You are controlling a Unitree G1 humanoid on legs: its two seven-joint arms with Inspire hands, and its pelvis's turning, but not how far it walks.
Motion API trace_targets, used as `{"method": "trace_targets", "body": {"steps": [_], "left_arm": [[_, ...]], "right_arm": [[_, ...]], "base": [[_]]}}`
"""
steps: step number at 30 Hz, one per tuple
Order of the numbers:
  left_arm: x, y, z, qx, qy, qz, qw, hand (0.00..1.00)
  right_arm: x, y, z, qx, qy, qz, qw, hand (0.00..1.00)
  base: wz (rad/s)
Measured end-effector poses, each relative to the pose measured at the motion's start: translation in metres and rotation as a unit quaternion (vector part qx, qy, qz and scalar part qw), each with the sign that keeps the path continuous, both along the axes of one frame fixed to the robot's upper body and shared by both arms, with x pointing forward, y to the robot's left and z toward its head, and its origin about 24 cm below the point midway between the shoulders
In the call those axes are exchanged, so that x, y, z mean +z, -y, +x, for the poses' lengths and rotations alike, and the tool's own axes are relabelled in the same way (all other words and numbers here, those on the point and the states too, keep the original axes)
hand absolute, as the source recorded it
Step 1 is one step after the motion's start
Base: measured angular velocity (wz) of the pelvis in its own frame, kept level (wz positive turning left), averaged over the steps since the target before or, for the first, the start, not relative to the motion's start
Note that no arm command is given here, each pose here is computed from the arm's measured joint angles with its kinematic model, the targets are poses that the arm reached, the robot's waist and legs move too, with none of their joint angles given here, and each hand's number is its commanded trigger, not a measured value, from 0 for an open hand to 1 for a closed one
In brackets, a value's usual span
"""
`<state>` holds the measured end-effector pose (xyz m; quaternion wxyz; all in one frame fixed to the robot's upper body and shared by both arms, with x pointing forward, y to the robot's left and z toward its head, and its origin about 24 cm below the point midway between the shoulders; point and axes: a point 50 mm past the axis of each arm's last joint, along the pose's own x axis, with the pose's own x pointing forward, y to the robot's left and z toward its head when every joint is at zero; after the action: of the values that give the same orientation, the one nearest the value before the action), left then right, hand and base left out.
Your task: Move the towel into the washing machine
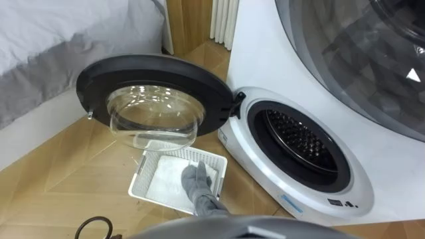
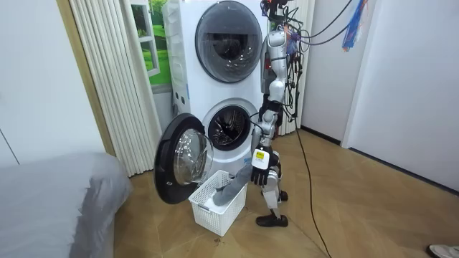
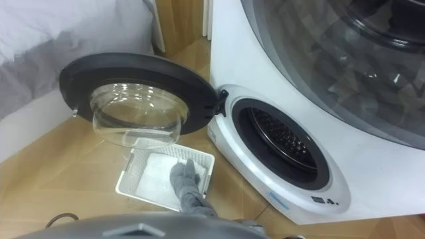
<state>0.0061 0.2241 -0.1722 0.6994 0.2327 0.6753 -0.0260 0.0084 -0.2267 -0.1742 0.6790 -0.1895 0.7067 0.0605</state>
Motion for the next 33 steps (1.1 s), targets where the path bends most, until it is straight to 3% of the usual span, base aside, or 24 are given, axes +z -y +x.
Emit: {"method": "trace_targets", "body": {"steps": [18, 22, 27, 33], "left_arm": [[0.001, -0.001, 0.015, -0.033, 0.021, 0.014, 0.999, 0.0], [0.003, -0.005, 0.034, -0.051, 0.057, 0.035, 0.996, 0.0], [0.011, -0.005, 0.074, -0.067, 0.139, 0.055, 0.986, 0.0], [0.023, 0.013, 0.13, -0.117, 0.246, 0.051, 0.961, 0.0]], "right_arm": [[0.0, 0.001, 0.01, -0.008, 0.013, -0.005, 1.0, 0.0], [0.001, 0.003, 0.019, -0.013, 0.033, -0.008, 0.999, 0.0], [0.002, 0.005, 0.028, -0.028, 0.063, -0.015, 0.998, 0.0], [0.008, 0.014, 0.059, -0.024, 0.123, -0.04, 0.991, 0.0]], "base": [[0.01], [0.0], [0.02], [-0.1]]}}
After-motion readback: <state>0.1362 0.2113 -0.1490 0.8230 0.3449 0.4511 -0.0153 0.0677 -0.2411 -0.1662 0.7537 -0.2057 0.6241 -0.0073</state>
